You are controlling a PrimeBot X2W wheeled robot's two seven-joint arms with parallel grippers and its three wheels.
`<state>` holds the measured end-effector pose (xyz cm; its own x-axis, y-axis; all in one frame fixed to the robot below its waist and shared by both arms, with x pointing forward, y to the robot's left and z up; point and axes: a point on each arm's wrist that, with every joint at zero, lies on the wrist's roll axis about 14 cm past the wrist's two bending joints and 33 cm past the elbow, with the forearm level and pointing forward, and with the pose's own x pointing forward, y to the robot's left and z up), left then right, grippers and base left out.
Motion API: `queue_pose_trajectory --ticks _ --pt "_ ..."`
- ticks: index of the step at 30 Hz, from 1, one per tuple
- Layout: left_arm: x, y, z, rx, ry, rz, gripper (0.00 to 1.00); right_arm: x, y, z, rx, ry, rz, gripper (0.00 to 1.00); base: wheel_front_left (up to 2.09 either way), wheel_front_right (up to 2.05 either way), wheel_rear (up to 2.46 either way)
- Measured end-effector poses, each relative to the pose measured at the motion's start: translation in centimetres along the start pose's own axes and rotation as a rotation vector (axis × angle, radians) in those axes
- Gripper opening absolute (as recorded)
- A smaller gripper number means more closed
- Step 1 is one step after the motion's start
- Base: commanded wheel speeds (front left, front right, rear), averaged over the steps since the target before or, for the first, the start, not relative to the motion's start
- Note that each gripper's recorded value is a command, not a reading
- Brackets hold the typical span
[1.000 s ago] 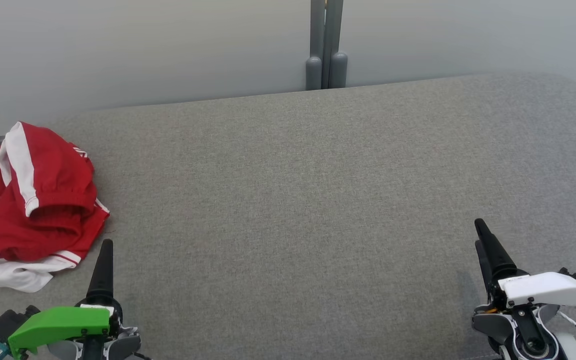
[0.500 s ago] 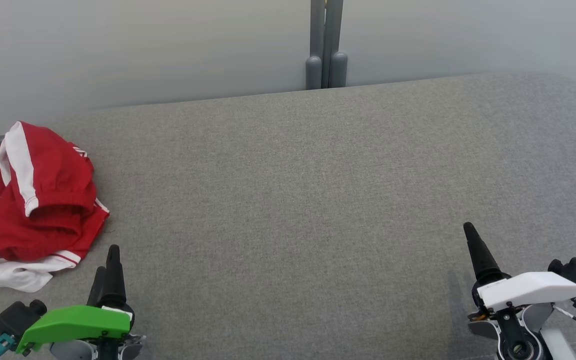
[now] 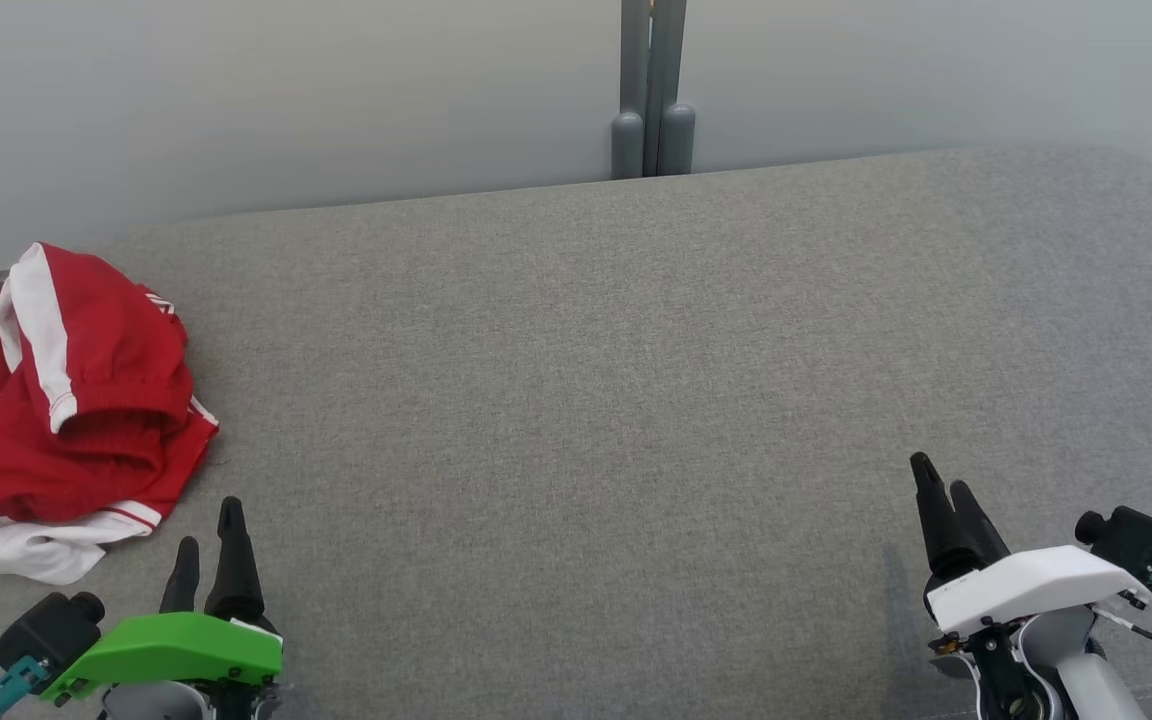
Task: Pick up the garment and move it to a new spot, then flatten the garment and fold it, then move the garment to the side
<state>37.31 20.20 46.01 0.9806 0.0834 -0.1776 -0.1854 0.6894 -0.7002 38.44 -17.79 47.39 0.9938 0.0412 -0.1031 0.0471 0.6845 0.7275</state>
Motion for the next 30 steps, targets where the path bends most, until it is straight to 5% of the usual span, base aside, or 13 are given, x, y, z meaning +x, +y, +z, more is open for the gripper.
queue_pose_trajectory --ticks 30 --pt "-0.4 0.6 -1.0 0.4 -0.011 0.006 1.0 0.1 0.6 -1.4 -0.375 0.025 0.053 1.0 0.0 0.0 0.0"
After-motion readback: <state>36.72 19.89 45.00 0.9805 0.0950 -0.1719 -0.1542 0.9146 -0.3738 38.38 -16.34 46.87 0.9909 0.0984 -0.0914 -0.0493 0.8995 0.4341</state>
